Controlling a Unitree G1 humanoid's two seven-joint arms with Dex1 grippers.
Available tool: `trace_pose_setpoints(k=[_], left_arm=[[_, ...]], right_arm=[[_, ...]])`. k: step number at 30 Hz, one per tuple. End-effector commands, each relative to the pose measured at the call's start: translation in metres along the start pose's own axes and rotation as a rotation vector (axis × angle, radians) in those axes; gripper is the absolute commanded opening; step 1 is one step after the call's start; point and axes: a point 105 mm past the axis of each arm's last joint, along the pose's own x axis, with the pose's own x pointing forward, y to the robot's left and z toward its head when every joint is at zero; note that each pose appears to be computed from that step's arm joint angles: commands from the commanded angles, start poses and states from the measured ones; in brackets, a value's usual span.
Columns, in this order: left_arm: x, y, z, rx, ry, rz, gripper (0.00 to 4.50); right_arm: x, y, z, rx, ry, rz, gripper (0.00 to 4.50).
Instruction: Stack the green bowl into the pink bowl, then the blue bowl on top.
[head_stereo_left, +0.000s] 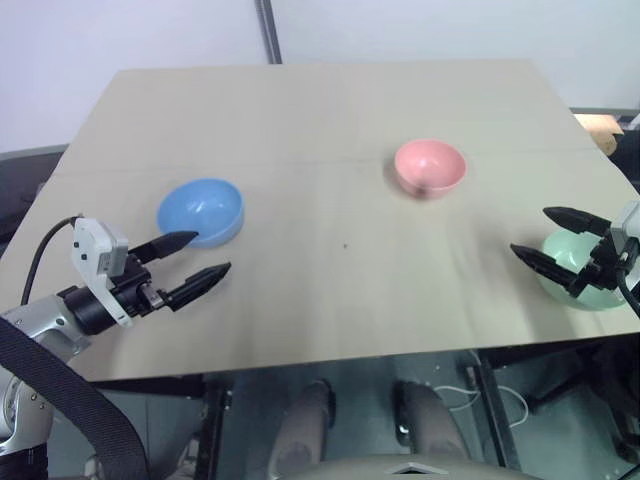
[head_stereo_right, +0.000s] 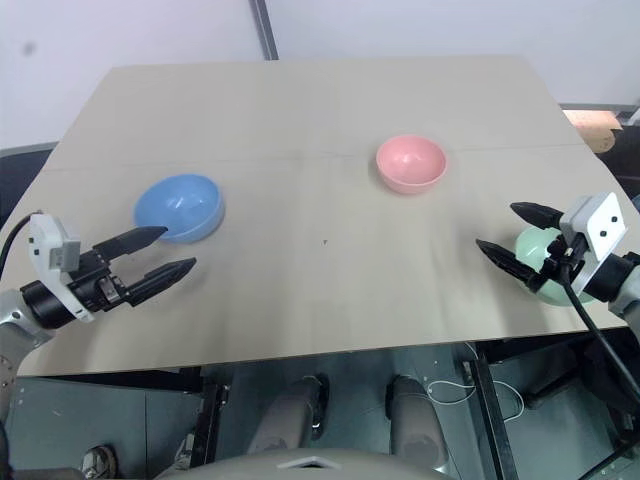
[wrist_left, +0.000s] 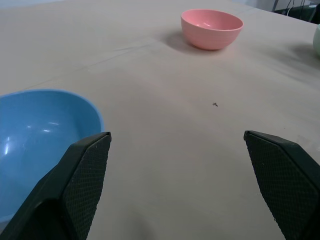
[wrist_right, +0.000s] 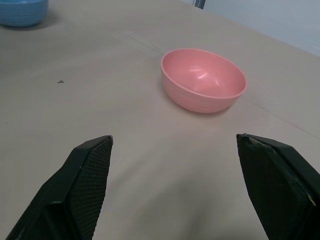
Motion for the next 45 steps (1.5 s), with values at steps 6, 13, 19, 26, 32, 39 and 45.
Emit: trace_pose_setpoints(k=[6,13,19,26,32,39,45], left_arm=[[0.003,-0.004,0.013,0.028,-0.049,0.001,4.5],[0.013,0.011,0.013,0.125,-0.01,0.132,4.5],[0.02,0.02,0.019,0.229,0.033,0.211,4.5],[0.017,0.031,0.021,0.356,0.163,0.246,4.5],[0.011,0.045,0.022,0.521,0.368,0.245,4.5],[0.023,0.049,0.027,0.687,0.437,0.214,4.5],[0.037,0.028,0.034,0.666,0.338,0.097,4.5]], right_arm=[[-0.001,0.003,0.013,-0.043,-0.035,-0.002,4.32],[0.004,0.001,0.016,-0.056,-0.055,-0.01,4.32],[0.012,-0.001,0.02,-0.074,-0.074,-0.002,4.32],[0.024,0.001,0.022,-0.087,-0.11,0.021,4.32],[0.027,0.003,0.022,-0.09,-0.118,0.039,4.32],[0.031,0.016,0.028,-0.095,-0.152,0.104,4.32],[0.037,0.007,0.021,-0.117,-0.1,0.032,4.32]])
